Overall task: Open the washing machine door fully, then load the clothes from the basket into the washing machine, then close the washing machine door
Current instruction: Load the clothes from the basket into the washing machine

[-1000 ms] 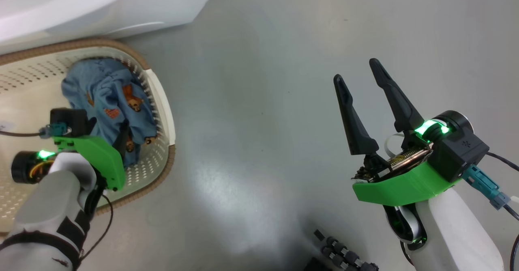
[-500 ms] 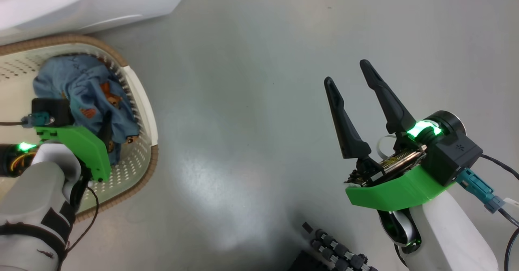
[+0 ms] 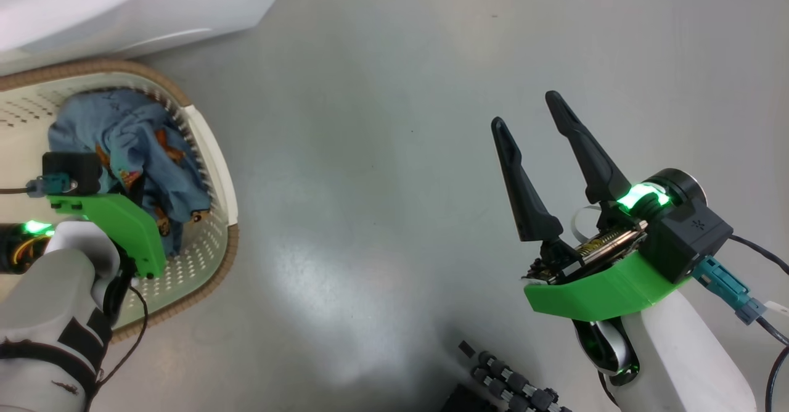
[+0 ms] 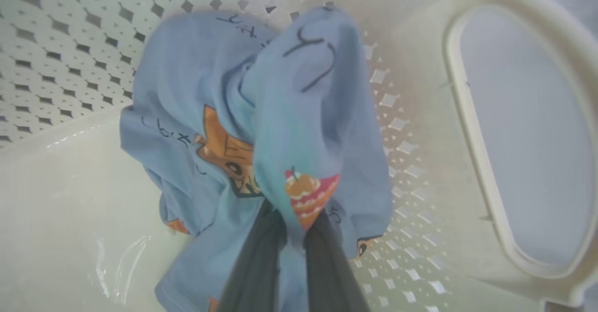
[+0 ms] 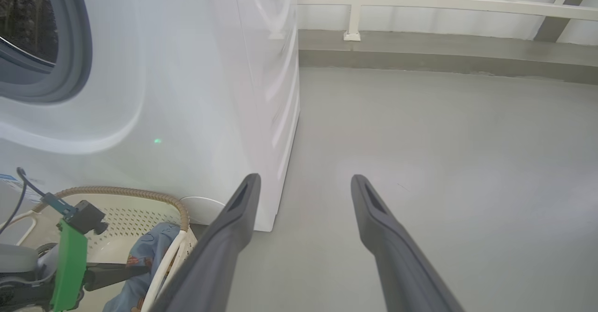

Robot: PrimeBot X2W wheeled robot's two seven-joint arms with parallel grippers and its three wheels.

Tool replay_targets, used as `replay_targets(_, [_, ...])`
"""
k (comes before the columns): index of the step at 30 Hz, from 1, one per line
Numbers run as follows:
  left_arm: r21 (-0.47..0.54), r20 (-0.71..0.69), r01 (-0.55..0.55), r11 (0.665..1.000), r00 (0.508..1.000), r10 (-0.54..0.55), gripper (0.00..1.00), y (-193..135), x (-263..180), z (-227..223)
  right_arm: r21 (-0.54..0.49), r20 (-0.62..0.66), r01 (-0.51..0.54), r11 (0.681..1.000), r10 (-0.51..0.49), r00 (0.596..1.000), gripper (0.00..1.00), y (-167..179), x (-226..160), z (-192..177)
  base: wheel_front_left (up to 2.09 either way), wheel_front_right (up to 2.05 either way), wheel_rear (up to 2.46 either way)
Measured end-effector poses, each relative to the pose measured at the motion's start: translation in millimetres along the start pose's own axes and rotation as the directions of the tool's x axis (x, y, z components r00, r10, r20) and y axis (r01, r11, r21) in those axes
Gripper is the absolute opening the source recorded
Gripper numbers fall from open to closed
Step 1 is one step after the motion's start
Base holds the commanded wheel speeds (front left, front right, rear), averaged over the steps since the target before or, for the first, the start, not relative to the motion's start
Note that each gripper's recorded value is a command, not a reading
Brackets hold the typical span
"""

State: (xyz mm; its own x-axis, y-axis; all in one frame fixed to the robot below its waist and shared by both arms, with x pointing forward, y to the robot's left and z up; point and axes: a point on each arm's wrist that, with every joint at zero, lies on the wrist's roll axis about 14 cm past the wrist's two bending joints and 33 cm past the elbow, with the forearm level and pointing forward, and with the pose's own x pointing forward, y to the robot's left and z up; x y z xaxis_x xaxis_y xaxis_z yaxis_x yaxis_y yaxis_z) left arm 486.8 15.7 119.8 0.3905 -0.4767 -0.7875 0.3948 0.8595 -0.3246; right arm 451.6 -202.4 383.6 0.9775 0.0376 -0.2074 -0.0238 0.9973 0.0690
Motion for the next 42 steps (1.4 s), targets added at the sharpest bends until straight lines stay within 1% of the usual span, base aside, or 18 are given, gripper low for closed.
replay_targets(6, [-0.018, 0.041, -0.002, 1.000, 0.999, 0.002, 0.00, -3, -7, 10, 0.003, 0.019, -0.008, 1.000, 0.008, 1.000, 1.00, 2, 1, 6, 0.00, 0.00, 0.00])
replay_targets(11, [-0.034, 0.108, -0.005, 0.999, 0.994, 0.009, 0.00, -5, -19, 27, 0.001, 0.045, -0.016, 1.000, 0.016, 0.999, 1.00, 3, 0, 16, 0.00, 0.00, 0.00])
replay_targets(23, [-0.073, 0.226, -0.011, 0.997, 0.974, 0.027, 0.00, -13, -69, 46, -0.023, 0.114, -0.046, 0.999, 0.049, 0.992, 1.00, 5, -9, 47, 0.00, 0.00, 0.00])
replay_targets(28, [-0.105, 0.325, -0.012, 0.994, 0.945, 0.046, 0.00, -13, -98, 74, -0.020, 0.129, -0.044, 0.999, 0.047, 0.990, 1.00, 4, -20, 55, 0.00, 0.00, 0.00])
replay_targets(34, [-0.120, 0.406, -0.043, 0.992, 0.910, 0.089, 0.00, -7, -136, 85, -0.025, 0.152, -0.064, 0.998, 0.067, 0.986, 1.00, 8, -31, 65, 0.00, 0.00, 0.00])
replay_targets(42, [-0.139, 0.534, -0.089, 0.986, 0.832, 0.151, 0.00, -4, -190, 104, -0.028, 0.186, -0.074, 0.997, 0.078, 0.980, 1.00, 9, -48, 79, 0.00, 0.00, 0.00])
